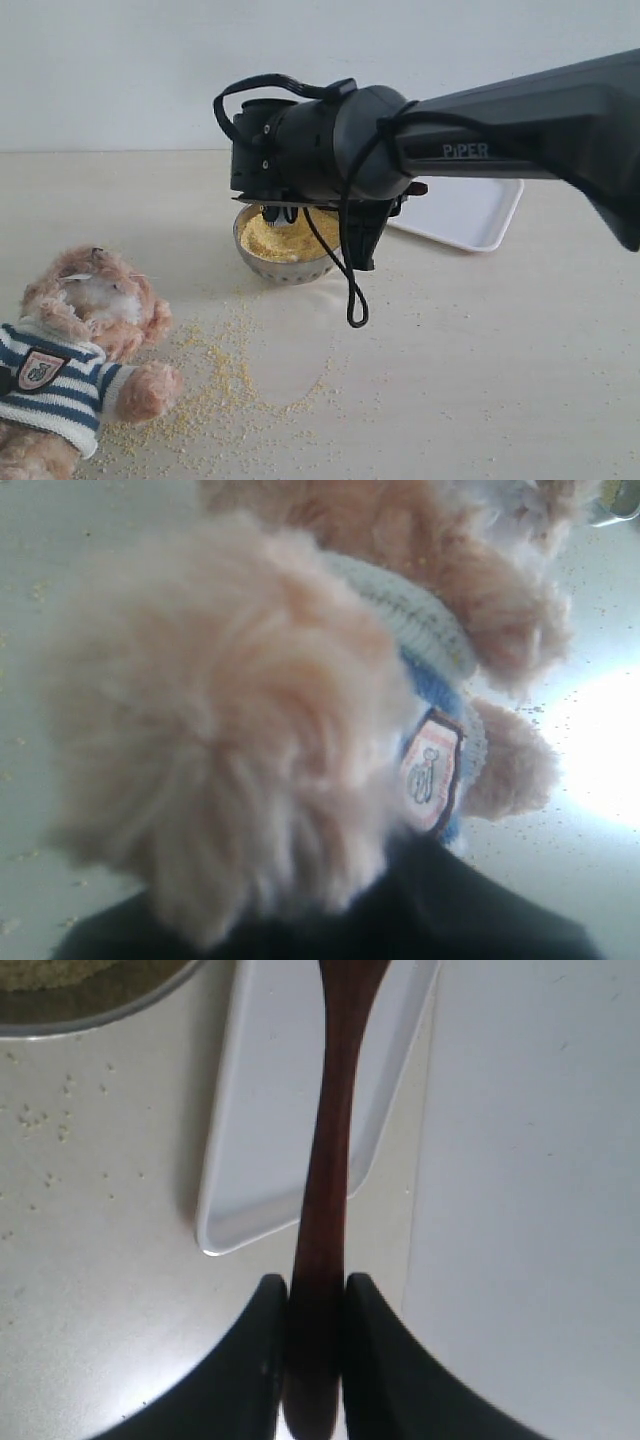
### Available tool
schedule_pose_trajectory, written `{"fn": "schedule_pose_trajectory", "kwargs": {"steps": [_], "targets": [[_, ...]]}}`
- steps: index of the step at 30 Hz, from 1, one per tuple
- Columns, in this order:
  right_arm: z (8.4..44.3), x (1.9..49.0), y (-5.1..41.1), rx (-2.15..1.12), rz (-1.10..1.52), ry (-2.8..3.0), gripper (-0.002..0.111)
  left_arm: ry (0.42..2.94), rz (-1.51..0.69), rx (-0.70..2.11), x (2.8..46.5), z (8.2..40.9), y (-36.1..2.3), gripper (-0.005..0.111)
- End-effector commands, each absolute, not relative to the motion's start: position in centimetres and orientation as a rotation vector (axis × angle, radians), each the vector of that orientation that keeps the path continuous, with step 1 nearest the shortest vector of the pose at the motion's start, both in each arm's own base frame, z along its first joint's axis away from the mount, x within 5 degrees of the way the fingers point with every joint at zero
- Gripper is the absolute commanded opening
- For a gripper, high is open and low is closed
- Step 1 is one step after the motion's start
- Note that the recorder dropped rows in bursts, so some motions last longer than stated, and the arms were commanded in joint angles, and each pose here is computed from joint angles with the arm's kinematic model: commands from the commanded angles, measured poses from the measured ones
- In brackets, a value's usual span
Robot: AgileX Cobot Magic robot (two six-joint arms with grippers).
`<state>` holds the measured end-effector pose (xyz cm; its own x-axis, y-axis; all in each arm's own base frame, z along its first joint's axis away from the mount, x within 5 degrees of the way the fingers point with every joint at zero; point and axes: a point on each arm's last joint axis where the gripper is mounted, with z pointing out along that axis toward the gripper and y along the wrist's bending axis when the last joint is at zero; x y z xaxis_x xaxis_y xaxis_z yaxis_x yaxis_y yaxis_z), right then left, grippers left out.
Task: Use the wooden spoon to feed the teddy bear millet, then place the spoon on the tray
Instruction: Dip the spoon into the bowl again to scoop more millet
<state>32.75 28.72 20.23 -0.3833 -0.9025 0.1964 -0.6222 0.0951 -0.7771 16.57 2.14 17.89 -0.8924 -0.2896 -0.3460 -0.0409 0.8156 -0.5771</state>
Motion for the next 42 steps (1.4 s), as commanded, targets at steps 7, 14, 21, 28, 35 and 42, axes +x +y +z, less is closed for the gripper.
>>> {"fn": "schedule_pose_trajectory", "kwargs": {"steps": [7, 14, 21, 28, 35, 42], "targets": [[18.5, 33.0, 29.6, -1.533, -1.228, 2.015, 0.003, 2.565, -0.825, -0.253, 16.5, 17.9, 2.0, 0.005], [17.8, 33.2, 30.5, -1.535, -1.212, 2.019, 0.003, 2.565, -0.825, -0.253, 16.5, 17.9, 2.0, 0.005], [17.7, 33.1, 30.5, -1.536, -1.197, 2.035, 0.003, 2.565, -0.825, -0.253, 16.5, 17.9, 2.0, 0.005], [17.6, 32.1, 31.5, -1.561, -1.173, 2.021, 0.003, 2.565, -0.825, -0.253, 16.5, 17.9, 2.0, 0.005], [17.4, 31.5, 31.9, -1.575, -1.142, 2.039, 0.003, 2.565, -0.825, -0.253, 16.5, 17.9, 2.0, 0.005], [17.2, 30.8, 32.4, -1.596, -1.098, 2.070, 0.003, 2.565, -0.825, -0.253, 16.5, 17.9, 2.0, 0.005]]}}
